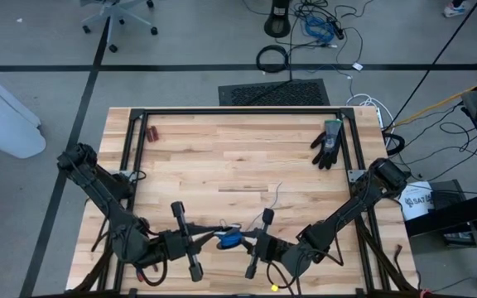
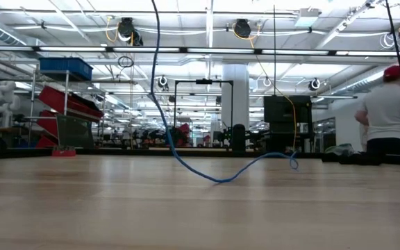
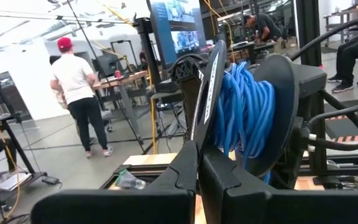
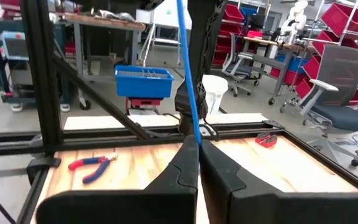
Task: Coil cords
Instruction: Coil the blue wire onto a spool
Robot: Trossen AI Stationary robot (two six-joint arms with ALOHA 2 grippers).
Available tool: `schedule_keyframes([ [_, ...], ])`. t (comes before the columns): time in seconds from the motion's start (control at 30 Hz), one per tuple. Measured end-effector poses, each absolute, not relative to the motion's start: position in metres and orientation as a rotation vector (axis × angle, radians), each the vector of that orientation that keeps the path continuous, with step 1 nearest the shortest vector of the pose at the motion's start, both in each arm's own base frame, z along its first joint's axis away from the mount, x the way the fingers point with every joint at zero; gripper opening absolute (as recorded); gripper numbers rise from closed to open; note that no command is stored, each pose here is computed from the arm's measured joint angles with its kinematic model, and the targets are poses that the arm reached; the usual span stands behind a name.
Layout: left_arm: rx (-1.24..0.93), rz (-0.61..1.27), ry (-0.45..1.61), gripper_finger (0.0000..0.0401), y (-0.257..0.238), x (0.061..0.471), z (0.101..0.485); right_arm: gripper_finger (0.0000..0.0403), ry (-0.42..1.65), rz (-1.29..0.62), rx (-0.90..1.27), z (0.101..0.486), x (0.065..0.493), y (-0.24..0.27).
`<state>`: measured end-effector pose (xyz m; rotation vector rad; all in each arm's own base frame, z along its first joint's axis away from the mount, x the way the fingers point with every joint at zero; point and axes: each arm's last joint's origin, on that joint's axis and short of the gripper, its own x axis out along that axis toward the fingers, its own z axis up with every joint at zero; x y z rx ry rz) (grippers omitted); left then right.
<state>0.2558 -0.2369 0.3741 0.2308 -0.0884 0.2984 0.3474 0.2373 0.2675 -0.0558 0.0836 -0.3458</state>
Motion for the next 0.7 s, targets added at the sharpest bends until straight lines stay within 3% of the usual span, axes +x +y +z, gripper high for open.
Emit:
schedule_keyframes([
  [0.7,0.234,0.352,-0.063,0.0006,-0.235,0.255,0.375,0.0101,0.308,-0.337,-0.075,0.222,0.331,0.251],
])
